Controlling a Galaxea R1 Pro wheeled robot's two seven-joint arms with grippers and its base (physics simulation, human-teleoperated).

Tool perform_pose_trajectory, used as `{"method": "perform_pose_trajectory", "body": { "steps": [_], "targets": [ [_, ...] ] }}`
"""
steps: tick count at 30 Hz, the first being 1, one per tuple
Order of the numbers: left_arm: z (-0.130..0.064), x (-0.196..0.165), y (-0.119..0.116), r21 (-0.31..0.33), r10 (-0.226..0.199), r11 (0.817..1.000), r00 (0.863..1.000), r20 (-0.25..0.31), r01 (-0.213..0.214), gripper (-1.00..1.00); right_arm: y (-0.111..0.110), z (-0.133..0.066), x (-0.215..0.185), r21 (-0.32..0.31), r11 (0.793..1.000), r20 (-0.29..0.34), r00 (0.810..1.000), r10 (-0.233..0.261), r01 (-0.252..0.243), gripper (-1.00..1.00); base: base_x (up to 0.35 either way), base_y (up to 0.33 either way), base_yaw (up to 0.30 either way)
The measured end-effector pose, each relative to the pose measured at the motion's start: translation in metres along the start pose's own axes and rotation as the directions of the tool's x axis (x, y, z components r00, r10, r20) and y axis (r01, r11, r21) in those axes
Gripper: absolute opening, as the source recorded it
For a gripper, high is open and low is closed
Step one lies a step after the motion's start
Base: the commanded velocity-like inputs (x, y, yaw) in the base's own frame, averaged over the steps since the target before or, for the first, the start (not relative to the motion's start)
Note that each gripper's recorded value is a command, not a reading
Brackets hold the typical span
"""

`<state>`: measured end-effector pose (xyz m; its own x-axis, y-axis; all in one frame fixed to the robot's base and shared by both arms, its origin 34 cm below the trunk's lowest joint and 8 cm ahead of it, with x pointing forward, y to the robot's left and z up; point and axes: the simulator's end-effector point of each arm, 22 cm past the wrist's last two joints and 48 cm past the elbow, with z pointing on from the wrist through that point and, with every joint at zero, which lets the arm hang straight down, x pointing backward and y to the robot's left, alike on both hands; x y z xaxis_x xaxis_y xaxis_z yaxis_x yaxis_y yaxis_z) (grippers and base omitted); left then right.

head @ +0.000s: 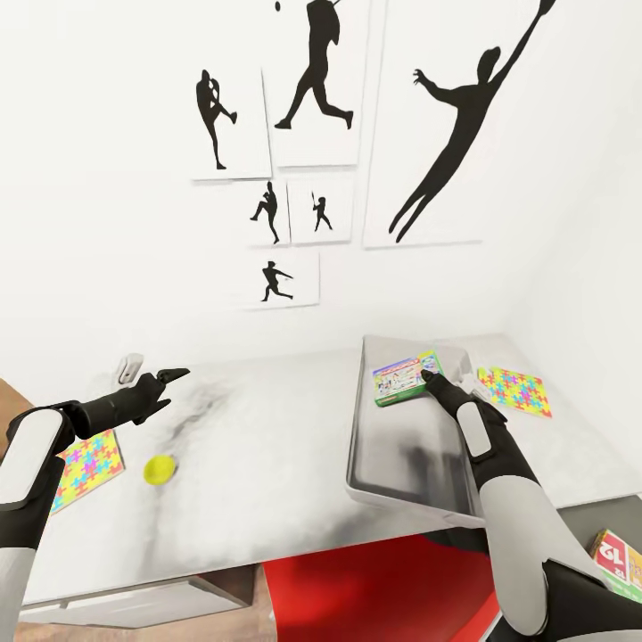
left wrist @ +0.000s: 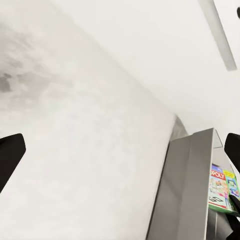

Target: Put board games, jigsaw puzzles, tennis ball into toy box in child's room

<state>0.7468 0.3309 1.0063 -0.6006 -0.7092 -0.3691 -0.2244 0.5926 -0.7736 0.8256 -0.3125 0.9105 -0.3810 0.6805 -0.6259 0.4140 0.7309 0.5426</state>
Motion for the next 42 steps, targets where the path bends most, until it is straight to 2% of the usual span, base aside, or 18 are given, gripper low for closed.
{"method": "perform_pose_trajectory", "body": {
  "steps": [13,42],
  "targets": [
    [0.0,0.0,0.0,0.0,0.0,1.0,1.0,0.0,0.0,1.0,0.009,0.001,0.01,-0.013,0.999,-0.019,0.999,-0.041,0.04,-1.0,0.0,0.0,0.0],
    [0.0,0.0,-0.001,0.001,0.001,1.0,1.0,0.0,-0.001,1.0,0.007,0.003,0.02,-0.01,0.999,-0.042,0.998,-0.044,0.044,-1.0,0.0,0.0,0.0]
  ]
}}
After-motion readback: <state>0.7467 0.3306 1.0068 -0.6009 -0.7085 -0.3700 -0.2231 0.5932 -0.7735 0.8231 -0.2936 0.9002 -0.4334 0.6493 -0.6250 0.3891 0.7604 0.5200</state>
